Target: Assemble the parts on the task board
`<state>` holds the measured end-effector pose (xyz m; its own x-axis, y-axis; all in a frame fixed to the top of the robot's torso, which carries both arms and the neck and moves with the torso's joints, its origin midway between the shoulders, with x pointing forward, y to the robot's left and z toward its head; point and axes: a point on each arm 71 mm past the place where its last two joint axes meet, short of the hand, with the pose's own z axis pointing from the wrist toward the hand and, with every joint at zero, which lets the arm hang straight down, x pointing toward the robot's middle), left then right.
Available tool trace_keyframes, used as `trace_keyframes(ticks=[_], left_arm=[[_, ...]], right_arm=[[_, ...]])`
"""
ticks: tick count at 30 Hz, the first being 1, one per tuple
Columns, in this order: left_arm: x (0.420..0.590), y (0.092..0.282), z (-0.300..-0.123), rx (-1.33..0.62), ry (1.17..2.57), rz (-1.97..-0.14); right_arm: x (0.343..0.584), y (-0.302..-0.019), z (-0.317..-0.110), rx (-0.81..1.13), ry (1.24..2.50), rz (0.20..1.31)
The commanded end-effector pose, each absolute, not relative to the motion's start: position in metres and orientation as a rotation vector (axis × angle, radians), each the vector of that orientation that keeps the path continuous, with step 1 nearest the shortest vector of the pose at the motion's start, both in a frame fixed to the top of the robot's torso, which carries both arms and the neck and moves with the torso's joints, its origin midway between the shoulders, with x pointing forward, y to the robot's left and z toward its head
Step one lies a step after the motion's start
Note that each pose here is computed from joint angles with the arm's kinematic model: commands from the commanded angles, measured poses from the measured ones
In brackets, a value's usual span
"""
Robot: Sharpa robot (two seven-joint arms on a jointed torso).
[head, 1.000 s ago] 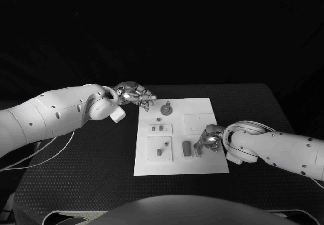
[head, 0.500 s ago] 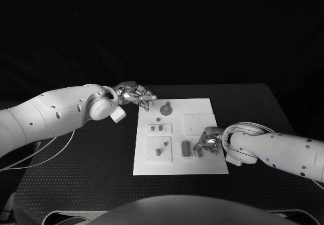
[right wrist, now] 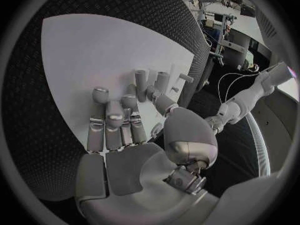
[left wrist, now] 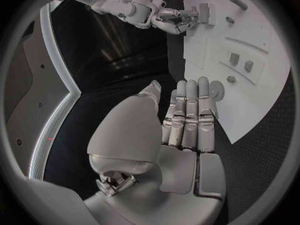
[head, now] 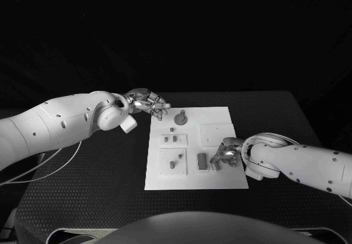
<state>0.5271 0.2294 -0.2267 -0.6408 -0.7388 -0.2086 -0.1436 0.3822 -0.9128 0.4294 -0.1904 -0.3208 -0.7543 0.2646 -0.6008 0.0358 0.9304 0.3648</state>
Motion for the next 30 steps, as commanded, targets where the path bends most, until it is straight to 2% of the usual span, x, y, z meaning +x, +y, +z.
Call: trace_keyframes(ticks=[1, 30], left_arm=[[0.5266, 0.227, -0.2256, -0.744, 2.037, -1.275], [0.5264, 0.2267, -0.2259, -0.743, 2.043, -1.275]], right_arm=[[0.4279, -0.1846, -0.3194, 0.217, 2.388, 0.484], [0.4273, -0.1837, -0.3194, 0.226, 2.392, 0.499]])
